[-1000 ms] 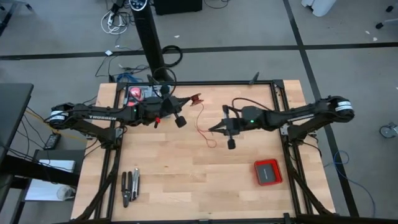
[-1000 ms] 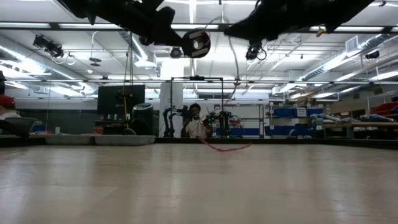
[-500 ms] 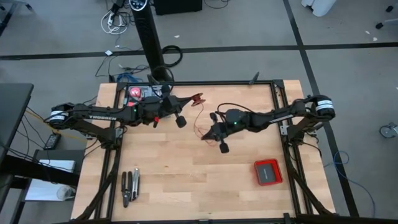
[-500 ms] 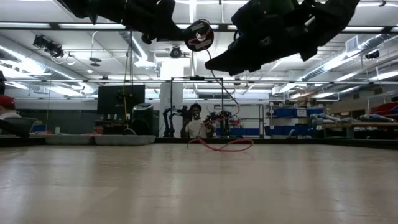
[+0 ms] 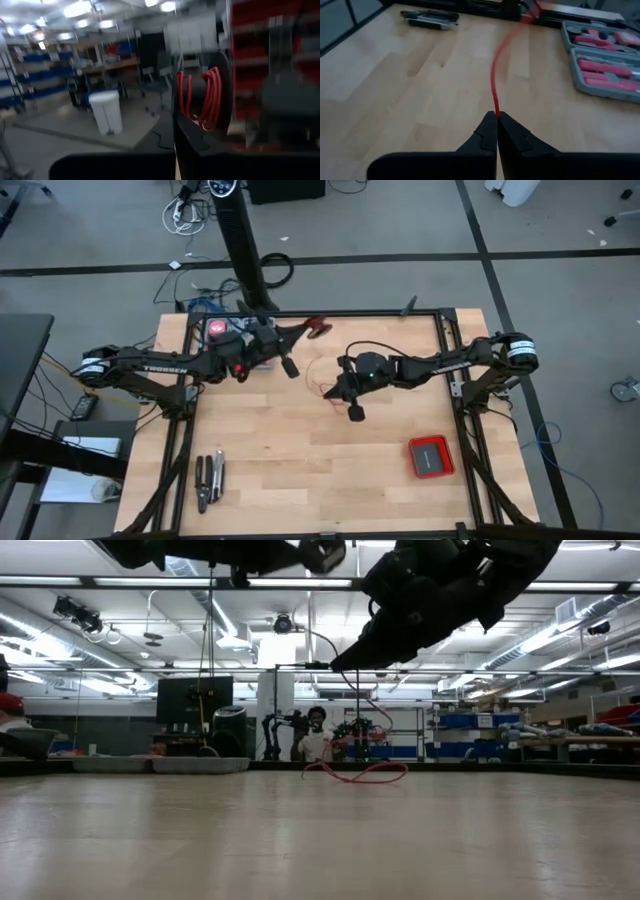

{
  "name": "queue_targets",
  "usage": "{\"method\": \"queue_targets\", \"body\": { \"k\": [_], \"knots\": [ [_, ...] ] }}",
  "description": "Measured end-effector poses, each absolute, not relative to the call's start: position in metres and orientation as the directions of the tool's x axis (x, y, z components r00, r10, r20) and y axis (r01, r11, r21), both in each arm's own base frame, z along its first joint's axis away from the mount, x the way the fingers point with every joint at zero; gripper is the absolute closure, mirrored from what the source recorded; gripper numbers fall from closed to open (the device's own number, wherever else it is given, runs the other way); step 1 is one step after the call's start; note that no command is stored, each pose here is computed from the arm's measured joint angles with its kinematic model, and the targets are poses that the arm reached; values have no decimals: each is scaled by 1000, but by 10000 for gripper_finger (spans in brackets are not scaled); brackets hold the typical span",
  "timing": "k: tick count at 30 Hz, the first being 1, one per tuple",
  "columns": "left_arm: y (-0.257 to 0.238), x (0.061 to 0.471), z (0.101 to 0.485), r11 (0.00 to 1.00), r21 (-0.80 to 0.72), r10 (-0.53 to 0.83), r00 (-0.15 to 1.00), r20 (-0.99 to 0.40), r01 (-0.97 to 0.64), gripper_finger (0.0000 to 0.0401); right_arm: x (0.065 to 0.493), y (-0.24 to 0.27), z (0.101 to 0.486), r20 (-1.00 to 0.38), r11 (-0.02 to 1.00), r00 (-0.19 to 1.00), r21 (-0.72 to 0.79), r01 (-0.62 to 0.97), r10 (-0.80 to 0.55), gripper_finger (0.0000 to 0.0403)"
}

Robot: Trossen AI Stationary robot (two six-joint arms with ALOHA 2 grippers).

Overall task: Coil cords
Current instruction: Uncoil the red wire from the spool

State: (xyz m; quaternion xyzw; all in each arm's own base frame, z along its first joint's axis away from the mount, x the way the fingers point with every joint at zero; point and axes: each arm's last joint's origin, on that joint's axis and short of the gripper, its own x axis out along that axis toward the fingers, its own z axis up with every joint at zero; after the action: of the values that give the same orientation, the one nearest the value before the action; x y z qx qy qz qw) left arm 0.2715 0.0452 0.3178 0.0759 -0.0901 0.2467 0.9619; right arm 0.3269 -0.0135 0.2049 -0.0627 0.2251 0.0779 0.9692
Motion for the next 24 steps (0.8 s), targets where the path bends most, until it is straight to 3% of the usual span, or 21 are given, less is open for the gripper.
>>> {"method": "queue_targets", "body": {
  "k": [4,10,15,24],
  "knots": [
    [45,269,327,858,78,464,833,302,-507,401,332,-7,215,-500,980,858,-83,-182,117,403],
    [43,268,331,893,38,411,846,340,-449,401,330,-9,222,-632,984,772,-169,-50,-70,403],
    [39,273,319,940,45,320,919,229,-339,401,309,-15,233,-701,957,657,-266,118,-276,403],
    [38,275,286,958,164,257,959,-116,-236,401,263,-22,277,-581,803,555,-413,429,-595,402]
  ]
}}
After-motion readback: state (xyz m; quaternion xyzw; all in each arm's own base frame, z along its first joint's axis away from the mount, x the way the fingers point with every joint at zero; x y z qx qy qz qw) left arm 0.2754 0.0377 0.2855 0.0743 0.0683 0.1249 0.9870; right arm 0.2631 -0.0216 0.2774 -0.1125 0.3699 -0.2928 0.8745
